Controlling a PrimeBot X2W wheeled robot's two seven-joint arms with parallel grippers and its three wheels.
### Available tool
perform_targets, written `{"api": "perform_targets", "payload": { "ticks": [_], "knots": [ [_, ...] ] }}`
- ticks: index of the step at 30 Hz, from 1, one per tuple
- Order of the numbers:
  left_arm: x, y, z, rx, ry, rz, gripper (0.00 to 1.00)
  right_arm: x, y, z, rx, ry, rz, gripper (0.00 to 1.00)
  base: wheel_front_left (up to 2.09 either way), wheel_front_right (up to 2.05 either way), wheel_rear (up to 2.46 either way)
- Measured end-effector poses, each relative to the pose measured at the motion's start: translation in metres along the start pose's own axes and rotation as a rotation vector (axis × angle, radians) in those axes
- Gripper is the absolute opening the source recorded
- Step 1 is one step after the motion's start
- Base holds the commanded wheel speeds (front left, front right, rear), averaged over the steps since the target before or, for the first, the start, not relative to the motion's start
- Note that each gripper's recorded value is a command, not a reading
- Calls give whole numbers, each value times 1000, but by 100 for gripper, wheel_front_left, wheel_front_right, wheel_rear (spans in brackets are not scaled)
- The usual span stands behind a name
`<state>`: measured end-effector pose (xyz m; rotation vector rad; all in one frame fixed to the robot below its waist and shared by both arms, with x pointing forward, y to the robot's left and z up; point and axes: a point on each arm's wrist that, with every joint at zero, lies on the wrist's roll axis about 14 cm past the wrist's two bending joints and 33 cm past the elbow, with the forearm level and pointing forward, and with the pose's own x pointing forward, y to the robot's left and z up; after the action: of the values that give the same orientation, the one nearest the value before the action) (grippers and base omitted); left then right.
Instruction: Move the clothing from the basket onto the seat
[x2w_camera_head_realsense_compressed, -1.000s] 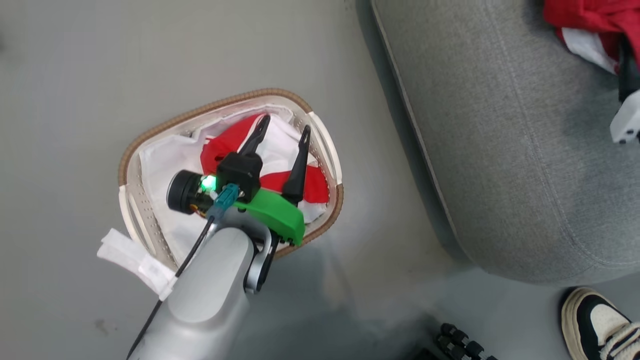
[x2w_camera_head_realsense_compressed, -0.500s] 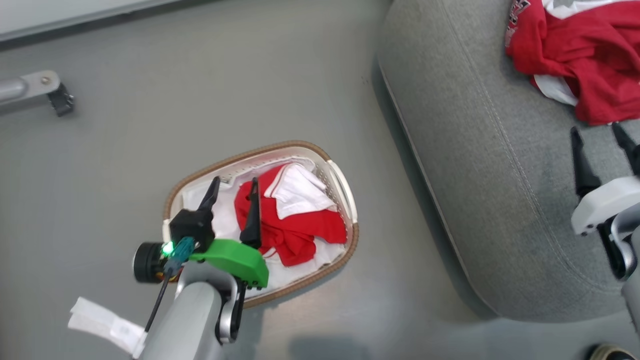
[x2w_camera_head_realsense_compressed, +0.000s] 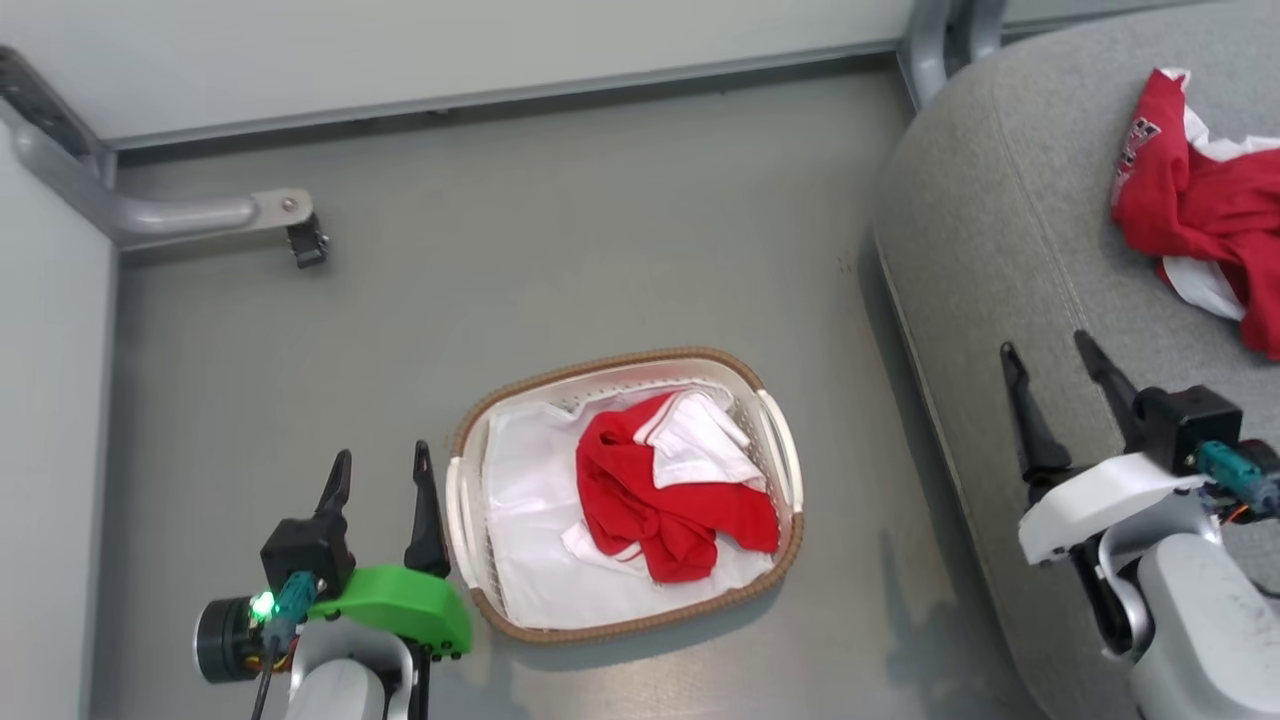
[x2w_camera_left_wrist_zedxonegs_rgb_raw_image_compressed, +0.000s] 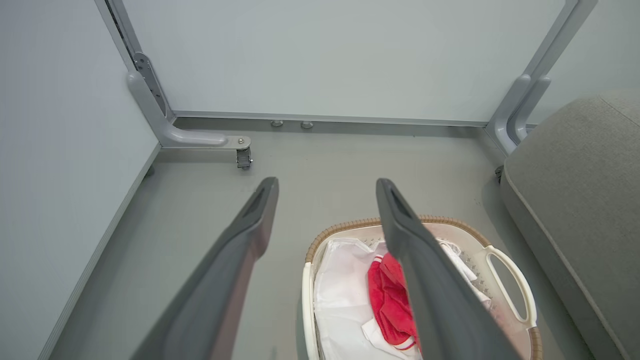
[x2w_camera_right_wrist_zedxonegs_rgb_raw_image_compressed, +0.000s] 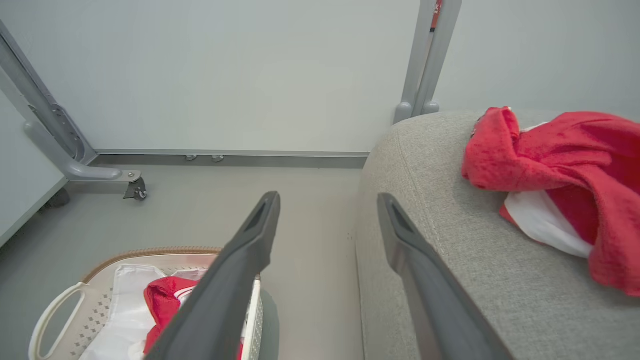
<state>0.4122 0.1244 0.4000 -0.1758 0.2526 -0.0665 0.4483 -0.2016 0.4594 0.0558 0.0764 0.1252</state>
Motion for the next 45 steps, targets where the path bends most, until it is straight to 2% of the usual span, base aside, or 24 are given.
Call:
{"api": "perform_targets", "payload": {
  "ticks": [5, 11, 22, 29, 33, 45],
  "knots": [
    [-24, 18, 9, 24, -32, 48, 100, -7, 34, 13, 34, -49, 57, 100, 0, 0, 0],
    [-46, 30, 17, 18, -70, 84, 100, -22, 55, 16, 64, -64, 82, 100, 0, 0, 0],
    [-59, 29, 8, 5, -47, 84, 100, -35, 62, 4, 71, -31, 91, 100, 0, 0, 0],
    [-50, 14, -9, -23, 12, 39, 100, -24, 64, 7, 61, -42, 107, 100, 0, 0, 0],
    [-36, -9, -25, -50, 70, -40, 100, -9, 64, 15, 62, -70, 115, 100, 0, 0, 0],
    [41, -72, -56, -18, 185, -237, 100, 43, 47, 21, 97, -123, 92, 100, 0, 0, 0]
  ]
}}
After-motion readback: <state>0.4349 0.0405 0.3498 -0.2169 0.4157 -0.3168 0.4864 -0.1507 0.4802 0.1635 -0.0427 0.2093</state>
